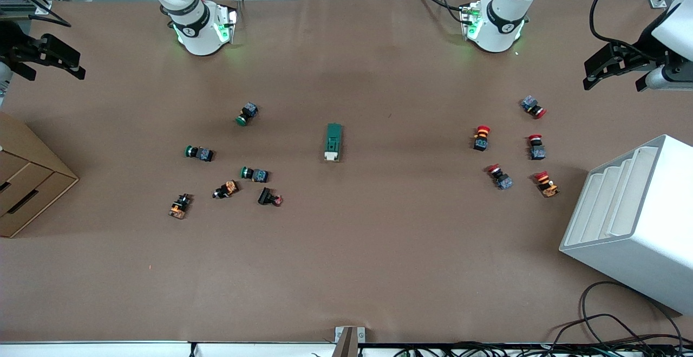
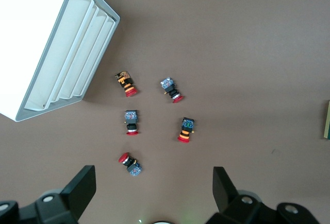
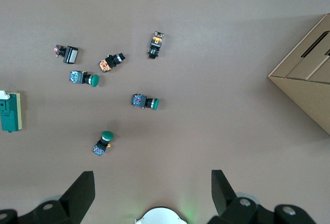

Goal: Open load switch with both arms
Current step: 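Raise the right gripper and the left gripper toward the green switch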

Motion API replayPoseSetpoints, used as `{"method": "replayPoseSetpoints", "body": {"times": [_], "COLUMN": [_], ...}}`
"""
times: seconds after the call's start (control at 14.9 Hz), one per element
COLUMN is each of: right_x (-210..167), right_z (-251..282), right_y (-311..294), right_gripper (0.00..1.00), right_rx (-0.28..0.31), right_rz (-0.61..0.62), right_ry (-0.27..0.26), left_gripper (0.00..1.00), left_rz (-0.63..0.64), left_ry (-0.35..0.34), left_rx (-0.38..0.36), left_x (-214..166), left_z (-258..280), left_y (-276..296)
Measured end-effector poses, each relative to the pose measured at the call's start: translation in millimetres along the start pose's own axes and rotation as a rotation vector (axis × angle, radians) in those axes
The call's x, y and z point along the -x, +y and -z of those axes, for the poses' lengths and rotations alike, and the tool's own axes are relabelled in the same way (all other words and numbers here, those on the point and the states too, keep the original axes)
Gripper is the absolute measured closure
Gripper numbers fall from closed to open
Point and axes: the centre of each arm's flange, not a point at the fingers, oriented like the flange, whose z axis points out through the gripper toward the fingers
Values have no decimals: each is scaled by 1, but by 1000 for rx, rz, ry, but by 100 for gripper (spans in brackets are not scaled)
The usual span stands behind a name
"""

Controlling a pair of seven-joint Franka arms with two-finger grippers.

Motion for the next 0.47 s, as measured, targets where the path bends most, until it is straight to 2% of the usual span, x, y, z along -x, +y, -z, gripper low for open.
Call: {"method": "replayPoseSetpoints", "body": {"times": [0.47], "right_x": [0], "right_z": [1], "right_y": [0], "right_gripper": [0], "right_rx": [0], "right_rz": [0], "right_ry": [1], "left_gripper": [0], "left_rz": [-23], "left_ry": [2], "left_rx": [-1], "left_x": [1], "left_z": [1], "left_y": [12]}}
